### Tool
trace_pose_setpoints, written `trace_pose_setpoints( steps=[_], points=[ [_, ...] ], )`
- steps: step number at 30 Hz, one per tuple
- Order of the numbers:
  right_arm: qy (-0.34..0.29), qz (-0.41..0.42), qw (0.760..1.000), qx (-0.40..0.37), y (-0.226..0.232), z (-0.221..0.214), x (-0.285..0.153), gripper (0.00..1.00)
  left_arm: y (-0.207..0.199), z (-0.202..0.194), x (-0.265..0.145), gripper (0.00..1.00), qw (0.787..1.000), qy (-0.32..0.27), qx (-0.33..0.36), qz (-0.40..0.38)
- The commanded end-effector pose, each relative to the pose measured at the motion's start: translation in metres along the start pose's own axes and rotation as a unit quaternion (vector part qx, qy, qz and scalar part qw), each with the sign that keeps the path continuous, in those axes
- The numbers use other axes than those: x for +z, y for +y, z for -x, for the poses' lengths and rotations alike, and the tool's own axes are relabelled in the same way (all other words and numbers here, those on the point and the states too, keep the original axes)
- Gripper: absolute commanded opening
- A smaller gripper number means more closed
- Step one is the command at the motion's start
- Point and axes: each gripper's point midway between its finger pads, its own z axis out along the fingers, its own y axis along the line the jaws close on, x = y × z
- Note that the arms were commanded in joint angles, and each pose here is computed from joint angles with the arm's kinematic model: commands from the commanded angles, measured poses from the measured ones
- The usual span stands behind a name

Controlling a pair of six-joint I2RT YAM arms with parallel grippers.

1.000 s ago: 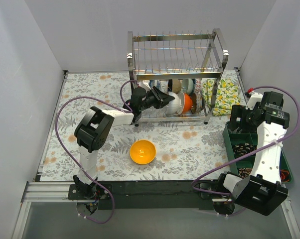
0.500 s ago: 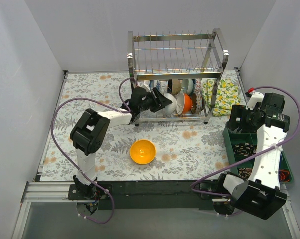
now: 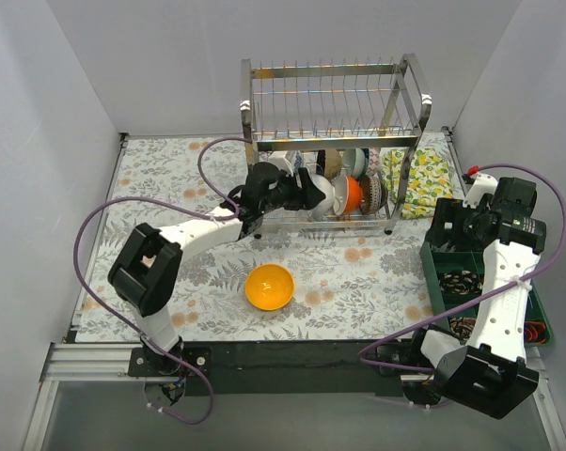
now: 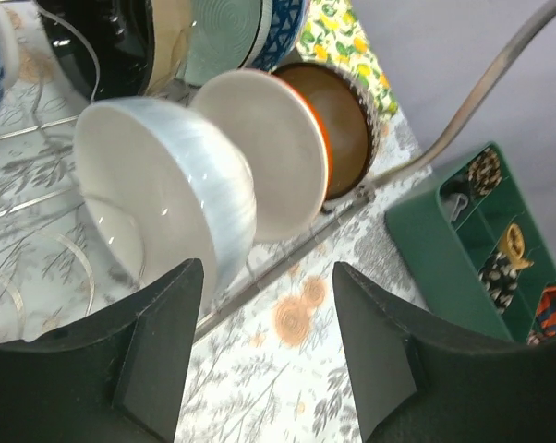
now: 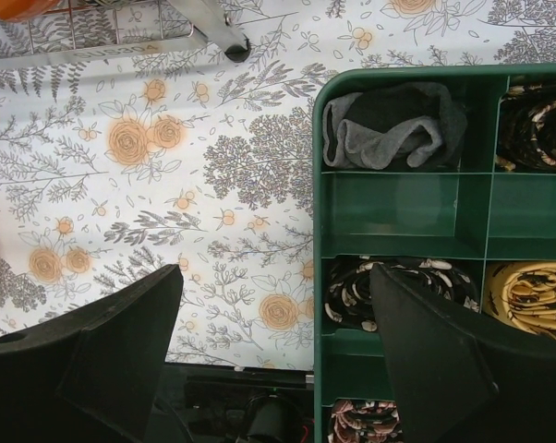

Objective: Load the bowls into the dish rack

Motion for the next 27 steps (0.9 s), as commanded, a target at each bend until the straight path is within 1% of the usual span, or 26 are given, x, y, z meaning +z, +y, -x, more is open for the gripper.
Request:
trace_pose_setpoints(
  steps=[1,2,3,5,6,8,9,10,11,12,13,14,15,16,18,19,20,21,26,27],
  points=[
    [-0.03,0.012,0.999,-0.003,0.007,0.013,-0.01,0.91,0.003,-0.006,-0.047,0.58,0.995,0.031,0.092,0.033],
    [-0.03,0.011,0.999,-0.005,0.007,0.013,-0.011,0.91,0.006,-0.012,-0.055,0.58,0.993,0.043,0.106,0.041],
    [-0.032,0.009,0.999,-0.007,0.006,0.014,-0.012,0.91,0.012,-0.024,-0.075,0.58,0.987,0.068,0.136,0.051],
    [-0.032,0.006,0.999,-0.008,0.005,0.013,-0.012,0.91,0.014,-0.037,-0.095,0.58,0.979,0.089,0.182,0.035],
    [-0.031,0.004,0.999,-0.008,0.005,0.012,-0.011,0.92,0.007,-0.046,-0.116,0.58,0.968,0.1,0.23,0.001],
    [-0.036,0.006,0.999,-0.011,0.005,0.013,-0.011,0.92,-0.003,-0.063,-0.135,0.58,0.946,0.125,0.291,-0.061],
    [-0.04,0.011,0.999,-0.014,0.007,0.015,-0.012,0.92,-0.002,-0.078,-0.147,0.57,0.935,0.156,0.31,-0.081],
    [-0.042,0.013,0.999,-0.019,0.008,0.016,-0.012,0.92,-0.014,-0.087,-0.161,0.57,0.908,0.167,0.358,-0.141],
    [-0.051,0.012,0.998,-0.022,0.008,0.019,-0.015,0.92,-0.015,-0.096,-0.169,0.57,0.894,0.183,0.375,-0.165],
    [-0.057,0.014,0.998,-0.026,0.009,0.021,-0.017,0.92,-0.012,-0.111,-0.182,0.56,0.879,0.22,0.383,-0.182],
    [-0.061,0.016,0.998,-0.028,0.011,0.022,-0.018,0.92,-0.018,-0.116,-0.19,0.56,0.855,0.224,0.414,-0.22],
    [-0.067,0.018,0.997,-0.029,0.013,0.021,-0.02,0.92,-0.018,-0.123,-0.196,0.55,0.842,0.237,0.426,-0.232],
    [-0.071,0.025,0.997,-0.031,0.016,0.021,-0.019,0.92,-0.016,-0.136,-0.206,0.54,0.829,0.264,0.431,-0.241],
    [-0.072,0.029,0.997,-0.029,0.018,0.019,-0.019,0.92,-0.013,-0.141,-0.21,0.54,0.82,0.276,0.441,-0.239],
    [-0.069,0.039,0.997,-0.022,0.021,0.013,-0.016,0.92,-0.007,-0.157,-0.22,0.53,0.789,0.303,0.472,-0.251],
    [-0.071,0.038,0.996,-0.023,0.022,0.013,-0.017,0.92,-0.004,-0.163,-0.222,0.52,0.779,0.313,0.482,-0.252],
    [-0.072,0.038,0.996,-0.024,0.022,0.014,-0.018,0.92,0.006,-0.169,-0.224,0.52,0.77,0.324,0.495,-0.238],
    [-0.074,0.038,0.996,-0.028,0.022,0.015,-0.019,0.92,0.007,-0.175,-0.226,0.51,0.764,0.328,0.502,-0.238],
    [-0.083,0.039,0.995,-0.044,0.027,0.021,-0.023,0.92,0.014,-0.196,-0.231,0.5,0.749,0.334,0.522,-0.236],
    [-0.084,0.04,0.995,-0.046,0.027,0.022,-0.024,0.92,0.017,-0.202,-0.229,0.5,0.748,0.335,0.526,-0.227]
  ],
)
